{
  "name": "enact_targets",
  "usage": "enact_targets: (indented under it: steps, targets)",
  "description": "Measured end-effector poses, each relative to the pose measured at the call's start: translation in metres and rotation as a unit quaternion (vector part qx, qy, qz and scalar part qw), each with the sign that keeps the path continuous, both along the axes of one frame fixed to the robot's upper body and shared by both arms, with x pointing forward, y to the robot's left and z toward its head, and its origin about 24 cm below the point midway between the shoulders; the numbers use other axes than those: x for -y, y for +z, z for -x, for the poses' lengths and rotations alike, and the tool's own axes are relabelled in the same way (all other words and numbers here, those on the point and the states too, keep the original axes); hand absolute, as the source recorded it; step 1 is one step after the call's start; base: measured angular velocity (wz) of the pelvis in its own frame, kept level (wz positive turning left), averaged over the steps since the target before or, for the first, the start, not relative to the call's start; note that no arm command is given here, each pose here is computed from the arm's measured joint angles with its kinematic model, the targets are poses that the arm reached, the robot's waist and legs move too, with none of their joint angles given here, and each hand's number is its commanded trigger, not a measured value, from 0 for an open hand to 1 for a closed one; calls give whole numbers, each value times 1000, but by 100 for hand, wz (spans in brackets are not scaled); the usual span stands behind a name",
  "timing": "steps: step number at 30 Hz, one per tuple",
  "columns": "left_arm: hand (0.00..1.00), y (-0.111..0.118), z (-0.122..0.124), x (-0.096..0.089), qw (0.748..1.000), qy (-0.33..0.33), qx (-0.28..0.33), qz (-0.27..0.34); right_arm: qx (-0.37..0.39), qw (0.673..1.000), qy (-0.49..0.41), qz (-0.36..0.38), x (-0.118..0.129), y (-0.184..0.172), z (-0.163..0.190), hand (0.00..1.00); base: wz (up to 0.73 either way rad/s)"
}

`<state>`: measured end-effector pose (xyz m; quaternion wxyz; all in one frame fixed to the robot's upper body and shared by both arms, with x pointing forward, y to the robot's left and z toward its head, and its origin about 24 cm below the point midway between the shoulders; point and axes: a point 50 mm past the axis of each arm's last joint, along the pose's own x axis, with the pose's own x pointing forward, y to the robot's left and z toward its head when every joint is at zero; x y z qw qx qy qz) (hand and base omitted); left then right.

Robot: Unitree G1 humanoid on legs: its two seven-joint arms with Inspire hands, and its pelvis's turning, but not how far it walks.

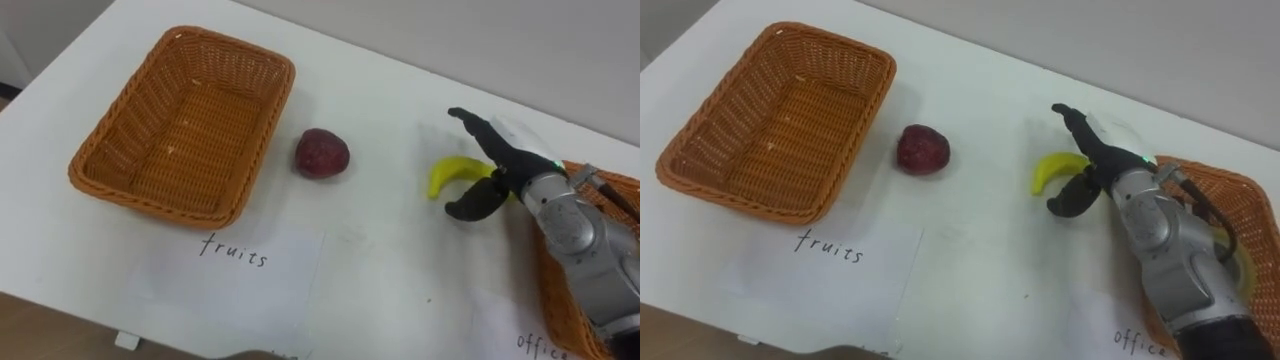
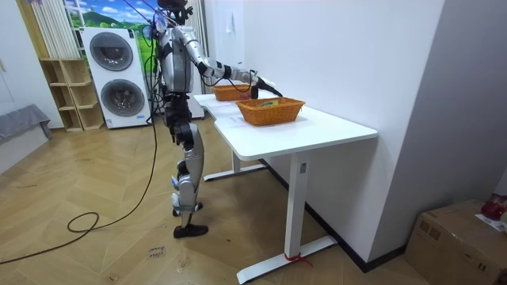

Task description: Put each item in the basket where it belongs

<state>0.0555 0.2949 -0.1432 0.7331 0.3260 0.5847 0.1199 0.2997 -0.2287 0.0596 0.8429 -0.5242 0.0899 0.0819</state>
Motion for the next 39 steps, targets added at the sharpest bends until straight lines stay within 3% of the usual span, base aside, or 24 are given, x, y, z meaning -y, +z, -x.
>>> enact_targets:
  steps: [13,22,39]
  targets:
    - [0,1,-9,0,1000,-5,12,0,8,999,19,37,-2,10,-7,0,0]
    - [0,3,-16,0,1000,-10,25,-1,-28,996,4,87,9,0,-6,0,0]
    - [0,0,-12,6,999,-33,2,2,-55,989,2,134,14,-9,-9,0,1]
